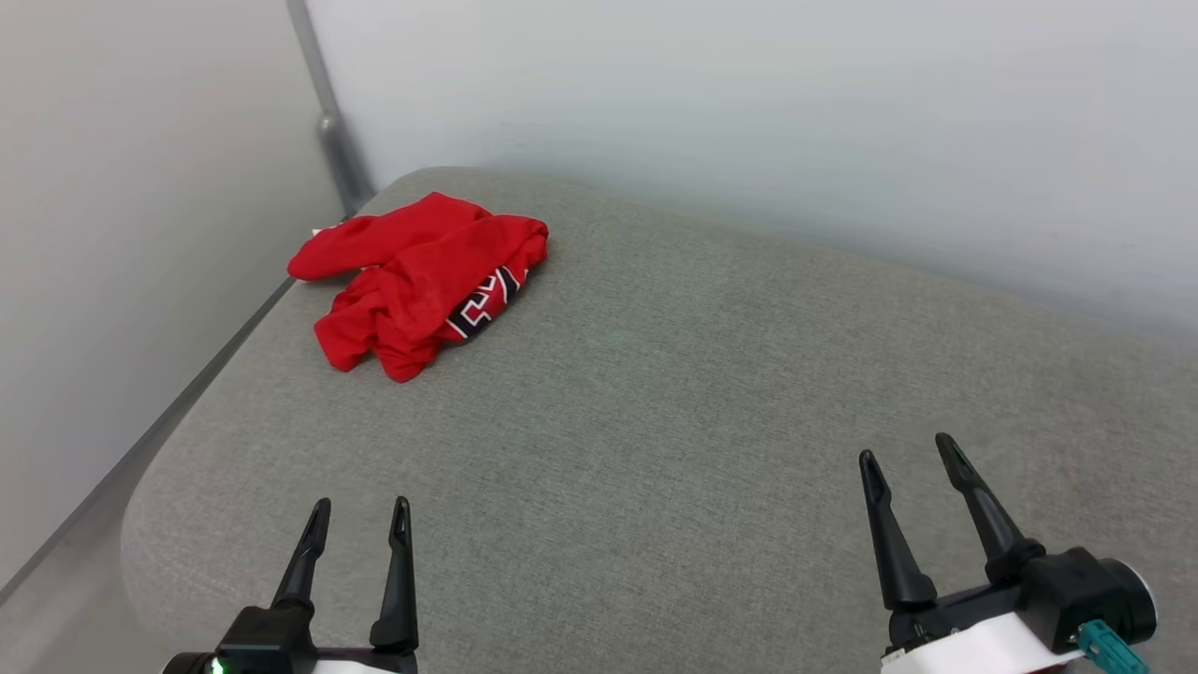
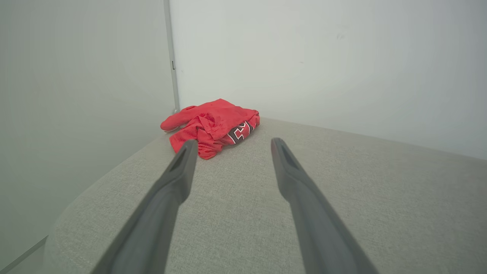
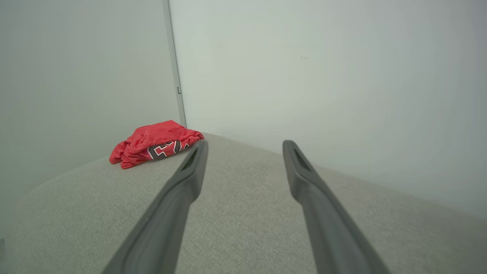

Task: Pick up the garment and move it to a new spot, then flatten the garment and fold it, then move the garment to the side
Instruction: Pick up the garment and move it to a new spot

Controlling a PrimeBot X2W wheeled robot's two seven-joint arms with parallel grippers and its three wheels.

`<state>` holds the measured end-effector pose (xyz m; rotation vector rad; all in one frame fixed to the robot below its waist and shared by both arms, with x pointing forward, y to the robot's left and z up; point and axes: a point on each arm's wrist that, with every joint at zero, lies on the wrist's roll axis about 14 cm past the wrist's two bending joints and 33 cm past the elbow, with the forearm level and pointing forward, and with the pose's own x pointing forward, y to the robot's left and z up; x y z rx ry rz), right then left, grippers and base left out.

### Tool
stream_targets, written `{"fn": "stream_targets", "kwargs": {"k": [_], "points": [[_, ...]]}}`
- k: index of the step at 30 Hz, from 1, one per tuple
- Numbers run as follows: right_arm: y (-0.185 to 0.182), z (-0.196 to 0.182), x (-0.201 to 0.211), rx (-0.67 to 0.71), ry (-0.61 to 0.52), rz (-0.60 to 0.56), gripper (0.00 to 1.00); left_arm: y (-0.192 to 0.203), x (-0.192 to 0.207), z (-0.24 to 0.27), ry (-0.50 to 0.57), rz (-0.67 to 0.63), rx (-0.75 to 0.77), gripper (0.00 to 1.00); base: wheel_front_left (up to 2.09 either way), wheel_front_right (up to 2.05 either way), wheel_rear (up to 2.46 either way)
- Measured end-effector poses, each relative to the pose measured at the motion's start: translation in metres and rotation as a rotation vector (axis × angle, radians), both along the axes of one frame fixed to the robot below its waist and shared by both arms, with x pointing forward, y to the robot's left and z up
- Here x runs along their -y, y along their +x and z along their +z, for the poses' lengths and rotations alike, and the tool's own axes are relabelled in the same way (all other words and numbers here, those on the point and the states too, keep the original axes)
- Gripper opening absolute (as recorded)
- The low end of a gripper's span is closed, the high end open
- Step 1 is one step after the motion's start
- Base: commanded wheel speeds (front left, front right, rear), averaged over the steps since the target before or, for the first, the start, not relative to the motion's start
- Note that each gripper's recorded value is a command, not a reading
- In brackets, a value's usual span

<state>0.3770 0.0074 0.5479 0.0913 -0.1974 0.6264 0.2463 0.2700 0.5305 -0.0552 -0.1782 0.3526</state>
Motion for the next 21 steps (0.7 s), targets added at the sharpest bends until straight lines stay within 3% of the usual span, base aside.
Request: {"fn": "stream_targets", "kwargs": {"k": [13, 21], "points": [[-0.003, -0.003, -0.009, -0.009, -0.004, 0.029, 1.0, -0.009, -0.008, 0.009, 0.013, 0.03, 0.025, 1.0, 0.0, 0.0, 0.0], [0.007, -0.008, -0.004, -0.007, -0.014, 0.01, 1.0, 0.005, -0.014, 0.007, -0.01, 0.036, 0.016, 1.0, 0.0, 0.0, 0.0]]}}
